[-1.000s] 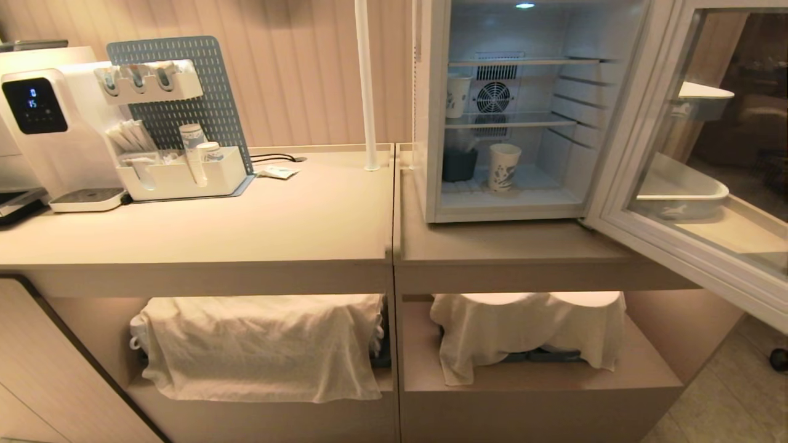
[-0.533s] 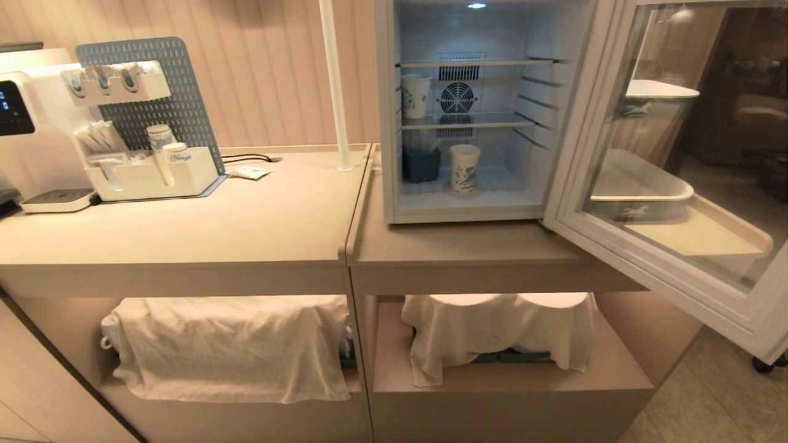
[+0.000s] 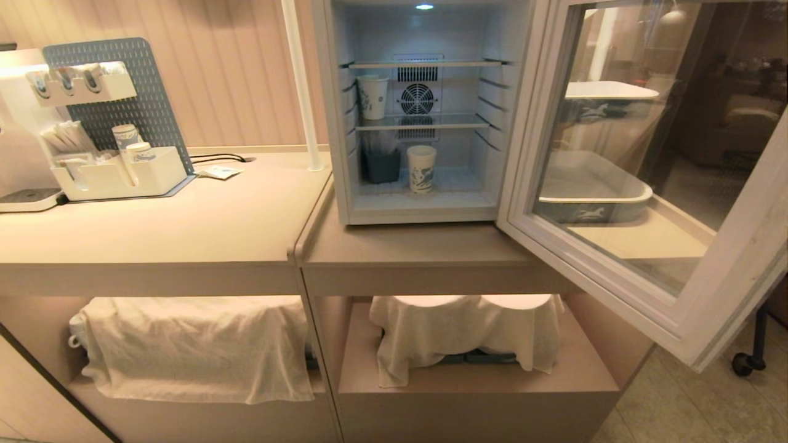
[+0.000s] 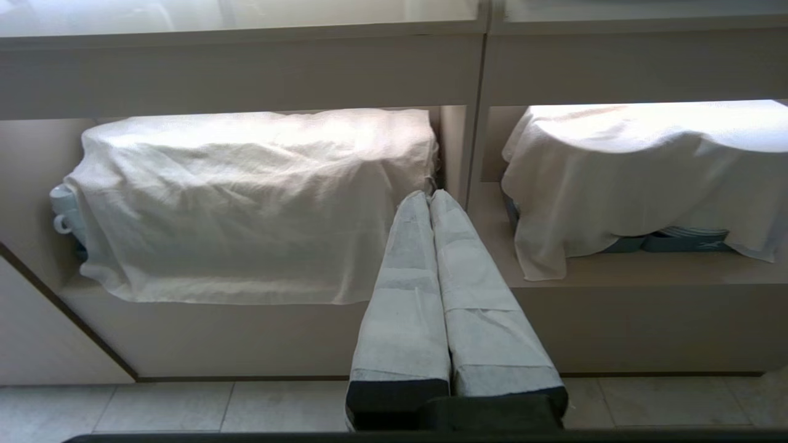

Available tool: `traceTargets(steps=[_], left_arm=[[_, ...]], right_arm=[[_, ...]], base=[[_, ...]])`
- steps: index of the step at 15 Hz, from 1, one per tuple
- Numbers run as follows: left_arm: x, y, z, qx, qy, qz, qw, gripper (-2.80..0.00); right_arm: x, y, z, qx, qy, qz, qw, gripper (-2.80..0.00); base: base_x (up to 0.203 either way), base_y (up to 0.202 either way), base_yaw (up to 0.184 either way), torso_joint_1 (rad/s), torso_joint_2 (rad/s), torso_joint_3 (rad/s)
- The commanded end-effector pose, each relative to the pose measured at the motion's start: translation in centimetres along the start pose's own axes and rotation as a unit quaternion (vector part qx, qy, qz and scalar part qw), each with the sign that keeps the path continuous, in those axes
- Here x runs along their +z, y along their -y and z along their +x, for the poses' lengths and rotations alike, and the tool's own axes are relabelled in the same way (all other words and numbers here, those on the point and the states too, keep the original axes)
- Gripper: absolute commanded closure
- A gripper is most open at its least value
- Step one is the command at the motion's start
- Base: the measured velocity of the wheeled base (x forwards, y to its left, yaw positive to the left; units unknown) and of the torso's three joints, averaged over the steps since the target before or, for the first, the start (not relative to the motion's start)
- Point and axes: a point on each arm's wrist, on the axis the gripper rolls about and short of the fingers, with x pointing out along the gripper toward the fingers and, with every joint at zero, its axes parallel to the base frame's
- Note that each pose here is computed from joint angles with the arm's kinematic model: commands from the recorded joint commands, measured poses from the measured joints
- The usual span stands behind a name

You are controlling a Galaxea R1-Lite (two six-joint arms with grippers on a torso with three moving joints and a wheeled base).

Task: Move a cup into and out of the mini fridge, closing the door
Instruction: Close the freezer door

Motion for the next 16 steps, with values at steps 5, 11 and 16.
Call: traceTargets(steps=[5,11,16], left_arm=[[0.0,0.0,0.0,0.000,0.001,0.000,1.0000,0.00],[0.0,0.0,0.0,0.000,0.000,0.000,1.0000,0.00],[0.0,0.0,0.0,0.000,0.001,-0.001,1.0000,0.00]], right_arm=[[0.0,0.0,0.0,0.001,-0.001,0.000,1.000,0.00],[1.7,0.1,-0.4,0.001,0.022,0.011,1.000,0.00],[14.8,0.8,0.1,-0.019,-0.016,0.012,1.000,0.00]], base=[[0.000,-0.185,0.000,0.002,0.00,0.004],[0.000,-0.019,0.000,0.000,0.00,0.001],[0.000,0.000,0.000,0.000,0.00,0.000]])
